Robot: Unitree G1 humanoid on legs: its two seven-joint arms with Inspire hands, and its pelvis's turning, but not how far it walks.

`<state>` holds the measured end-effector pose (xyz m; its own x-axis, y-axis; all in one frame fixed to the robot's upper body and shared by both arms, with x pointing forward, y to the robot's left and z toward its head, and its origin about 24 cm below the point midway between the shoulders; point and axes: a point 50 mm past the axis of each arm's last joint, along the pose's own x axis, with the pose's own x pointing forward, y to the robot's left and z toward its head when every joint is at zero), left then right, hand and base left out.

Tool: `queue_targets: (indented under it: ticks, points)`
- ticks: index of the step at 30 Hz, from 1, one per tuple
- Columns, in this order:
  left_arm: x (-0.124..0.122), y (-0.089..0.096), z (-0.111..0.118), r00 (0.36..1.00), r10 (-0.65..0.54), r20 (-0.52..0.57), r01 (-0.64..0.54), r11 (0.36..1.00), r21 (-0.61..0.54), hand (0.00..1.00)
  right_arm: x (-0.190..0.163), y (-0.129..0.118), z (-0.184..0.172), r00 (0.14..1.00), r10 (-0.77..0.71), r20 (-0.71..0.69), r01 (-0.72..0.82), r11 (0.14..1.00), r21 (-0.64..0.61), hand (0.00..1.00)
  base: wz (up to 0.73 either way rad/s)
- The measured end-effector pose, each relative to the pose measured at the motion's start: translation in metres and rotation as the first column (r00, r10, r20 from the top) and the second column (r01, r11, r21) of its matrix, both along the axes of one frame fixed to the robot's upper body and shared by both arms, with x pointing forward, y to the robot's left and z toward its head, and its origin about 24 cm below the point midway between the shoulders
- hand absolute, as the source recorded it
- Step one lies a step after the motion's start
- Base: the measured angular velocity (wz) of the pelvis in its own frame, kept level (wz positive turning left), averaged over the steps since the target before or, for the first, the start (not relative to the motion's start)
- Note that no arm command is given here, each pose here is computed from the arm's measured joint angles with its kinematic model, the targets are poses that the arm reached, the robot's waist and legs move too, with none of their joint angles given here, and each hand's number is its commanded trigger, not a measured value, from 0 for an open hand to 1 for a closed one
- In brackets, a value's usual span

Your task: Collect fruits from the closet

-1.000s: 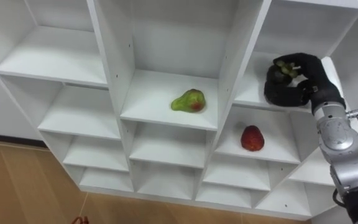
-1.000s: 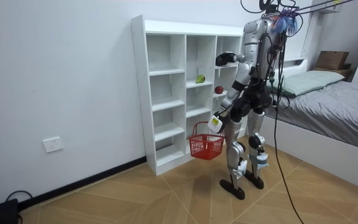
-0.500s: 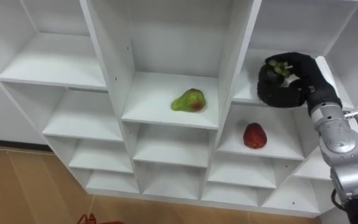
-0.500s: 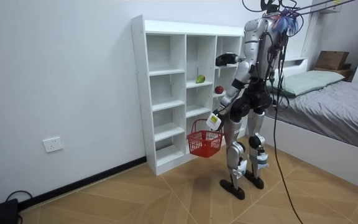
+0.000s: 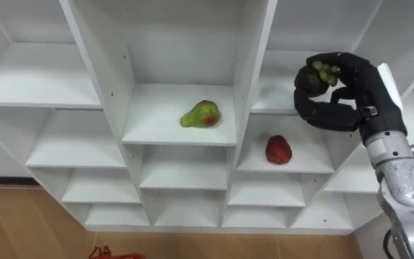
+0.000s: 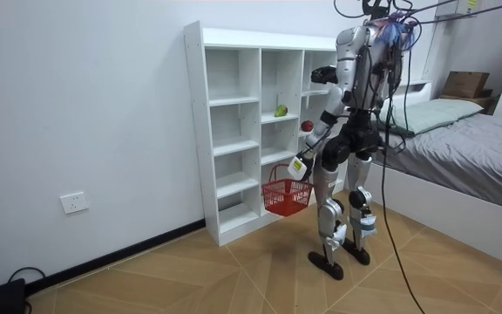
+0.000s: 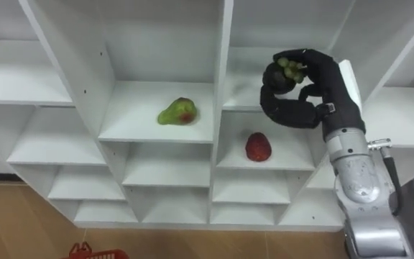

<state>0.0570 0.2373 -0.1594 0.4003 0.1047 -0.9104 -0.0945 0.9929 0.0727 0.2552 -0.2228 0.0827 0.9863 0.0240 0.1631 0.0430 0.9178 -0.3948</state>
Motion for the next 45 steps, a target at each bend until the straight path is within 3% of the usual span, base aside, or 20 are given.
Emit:
queue_targets:
  ticks: [12,17,24,31,45]
  points:
    - [0.005,-0.003,0.0,1.0,-0.012,0.014,0.012,1.0,-0.02,1.0,-0.014,0.014,-0.002,0.996,0.091,-0.016,-0.09,0.996,0.02,1.0,-0.08]
    - [0.027,-0.01,0.003,0.995,-0.074,0.063,0.075,0.997,-0.015,1.0,-0.015,0.034,-0.01,0.986,0.161,-0.042,-0.159,0.986,0.047,1.0,0.0]
    - [0.082,-0.032,0.018,0.954,-0.206,0.217,0.214,0.977,-0.013,1.0,-0.02,0.066,-0.06,0.934,0.26,-0.246,-0.26,0.965,0.035,1.0,-0.01]
    - [0.12,-0.055,0.034,0.897,-0.273,0.349,0.293,0.956,-0.006,1.0,-0.028,0.071,-0.109,0.86,0.248,-0.446,-0.28,0.96,-0.007,1.0,0.0]
    - [0.133,-0.076,0.043,0.849,-0.32,0.421,0.377,0.924,-0.057,1.0,-0.036,0.077,-0.157,0.751,0.207,-0.627,-0.321,0.944,-0.074,1.0,0.08]
